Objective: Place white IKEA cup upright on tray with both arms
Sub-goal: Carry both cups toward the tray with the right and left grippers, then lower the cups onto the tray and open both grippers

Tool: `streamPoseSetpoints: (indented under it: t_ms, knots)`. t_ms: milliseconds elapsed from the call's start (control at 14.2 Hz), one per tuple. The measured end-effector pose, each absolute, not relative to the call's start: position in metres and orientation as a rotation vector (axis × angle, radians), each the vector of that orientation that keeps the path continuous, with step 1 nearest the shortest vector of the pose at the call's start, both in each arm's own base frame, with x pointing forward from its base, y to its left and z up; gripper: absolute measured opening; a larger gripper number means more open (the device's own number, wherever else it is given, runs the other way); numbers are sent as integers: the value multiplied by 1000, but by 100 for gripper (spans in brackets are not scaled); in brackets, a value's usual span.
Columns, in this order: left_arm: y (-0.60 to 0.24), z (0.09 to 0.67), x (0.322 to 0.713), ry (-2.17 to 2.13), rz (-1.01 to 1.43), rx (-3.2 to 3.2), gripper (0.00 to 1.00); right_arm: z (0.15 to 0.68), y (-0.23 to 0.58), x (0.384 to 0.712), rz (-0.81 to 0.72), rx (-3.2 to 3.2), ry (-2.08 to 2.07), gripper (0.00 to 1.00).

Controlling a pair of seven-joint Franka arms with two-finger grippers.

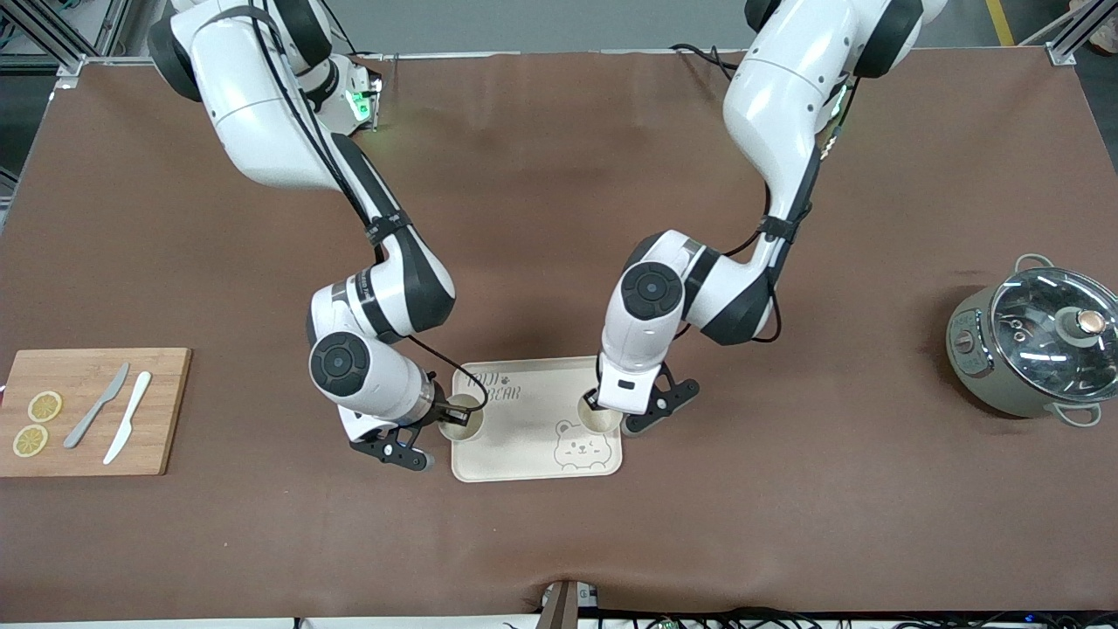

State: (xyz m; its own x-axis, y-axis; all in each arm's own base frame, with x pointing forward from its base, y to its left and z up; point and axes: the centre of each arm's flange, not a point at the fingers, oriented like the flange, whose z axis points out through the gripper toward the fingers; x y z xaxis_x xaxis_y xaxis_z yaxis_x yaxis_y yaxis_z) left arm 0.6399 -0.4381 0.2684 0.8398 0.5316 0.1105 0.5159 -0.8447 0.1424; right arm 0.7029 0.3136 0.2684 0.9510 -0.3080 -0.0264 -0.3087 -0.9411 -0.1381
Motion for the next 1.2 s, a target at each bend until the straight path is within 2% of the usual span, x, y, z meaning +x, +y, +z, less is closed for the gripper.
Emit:
streamPoseSetpoints:
  t_ms: [565, 776, 847, 1200]
  knots:
    - [-453, 234, 626, 809, 183, 2953, 3, 230, 320, 702, -5, -2965, 469, 4]
    - [-452, 235, 627, 810, 189, 2951, 8, 221, 326, 699, -15, -2963, 460, 4]
    - [-452, 235, 628, 811, 191, 2950, 13, 220, 328, 698, -15, -2963, 458, 4]
    - [-449, 252, 637, 819, 229, 2925, 62, 219, 330, 698, -21, -2962, 456, 4]
